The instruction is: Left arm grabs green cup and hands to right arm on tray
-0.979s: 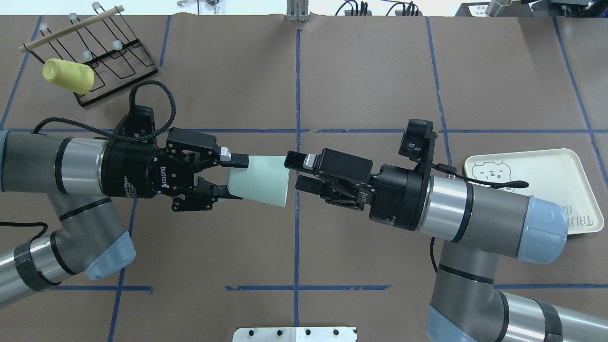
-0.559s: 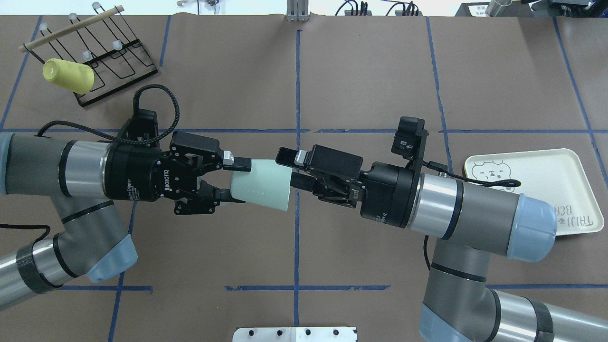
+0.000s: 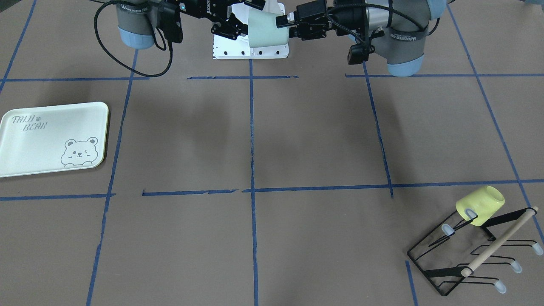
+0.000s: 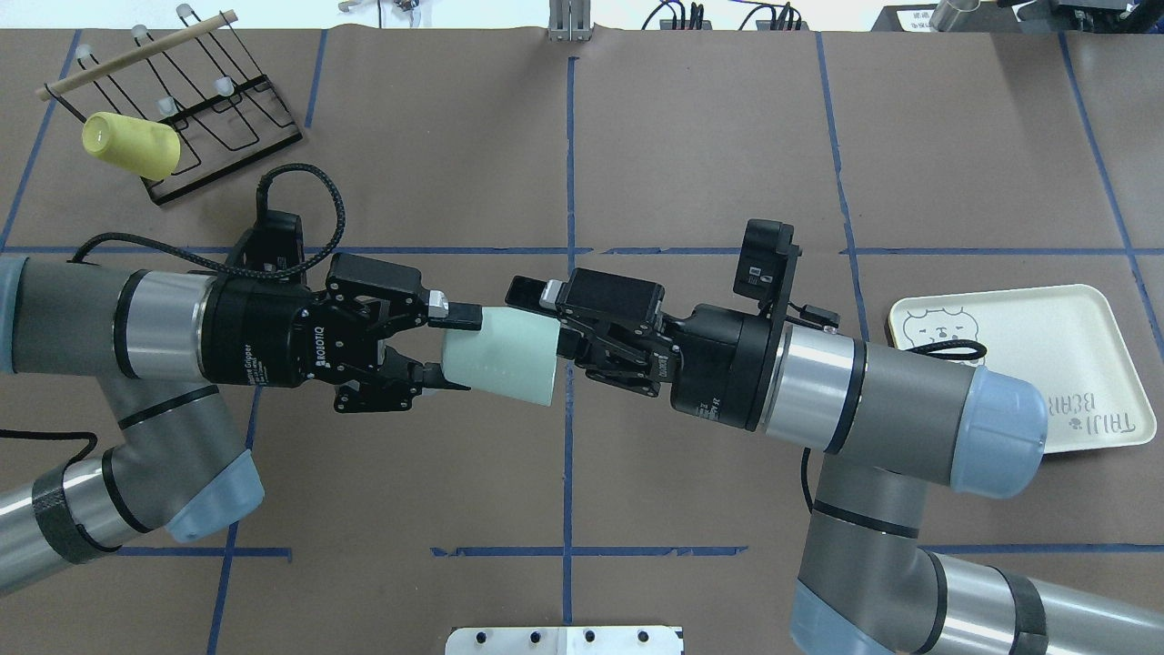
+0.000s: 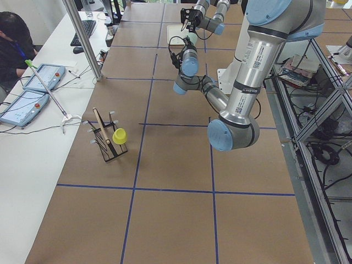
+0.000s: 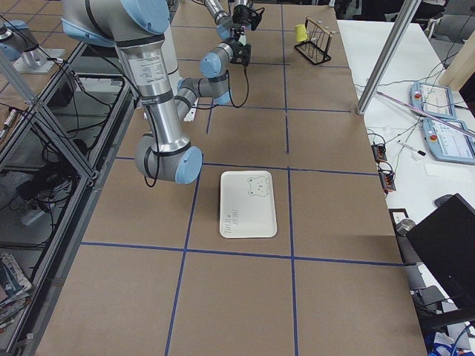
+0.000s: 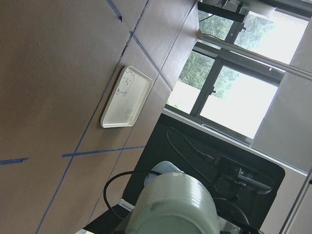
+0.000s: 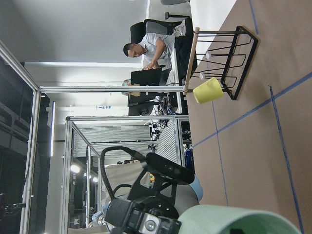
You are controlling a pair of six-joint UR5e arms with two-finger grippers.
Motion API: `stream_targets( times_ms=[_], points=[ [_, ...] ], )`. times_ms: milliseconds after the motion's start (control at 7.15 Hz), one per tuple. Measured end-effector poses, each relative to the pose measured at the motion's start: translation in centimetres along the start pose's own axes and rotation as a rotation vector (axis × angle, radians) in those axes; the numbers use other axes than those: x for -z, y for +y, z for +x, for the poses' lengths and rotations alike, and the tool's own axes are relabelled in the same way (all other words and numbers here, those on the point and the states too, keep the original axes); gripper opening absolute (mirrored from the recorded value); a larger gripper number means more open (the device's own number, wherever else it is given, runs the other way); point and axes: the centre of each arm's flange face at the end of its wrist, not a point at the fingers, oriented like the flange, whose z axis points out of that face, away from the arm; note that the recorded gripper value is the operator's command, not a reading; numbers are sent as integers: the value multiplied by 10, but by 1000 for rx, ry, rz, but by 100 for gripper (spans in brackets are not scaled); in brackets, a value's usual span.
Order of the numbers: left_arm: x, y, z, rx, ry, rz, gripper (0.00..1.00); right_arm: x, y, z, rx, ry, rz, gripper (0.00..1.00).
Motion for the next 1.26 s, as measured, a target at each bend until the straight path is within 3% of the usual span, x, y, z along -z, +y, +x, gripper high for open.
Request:
stream_targets(
  times_ms=[420, 559, 699, 839, 1259],
  points=[
    [0, 0, 0, 0, 1, 1, 48, -3, 0, 0, -12, 13, 3, 26],
    [0, 0, 1, 0, 3, 2, 48, -4, 1, -2, -13, 11, 3, 11],
    [-1, 0, 1, 1, 6, 3, 58, -4, 1, -2, -13, 10, 3, 0],
    [-2, 0, 3, 9, 10, 2, 100, -4, 1, -2, -10, 10, 2, 0],
    [-4, -5, 7, 26, 11, 14, 100, -4, 1, -2, -1, 12, -1, 0]
  ],
)
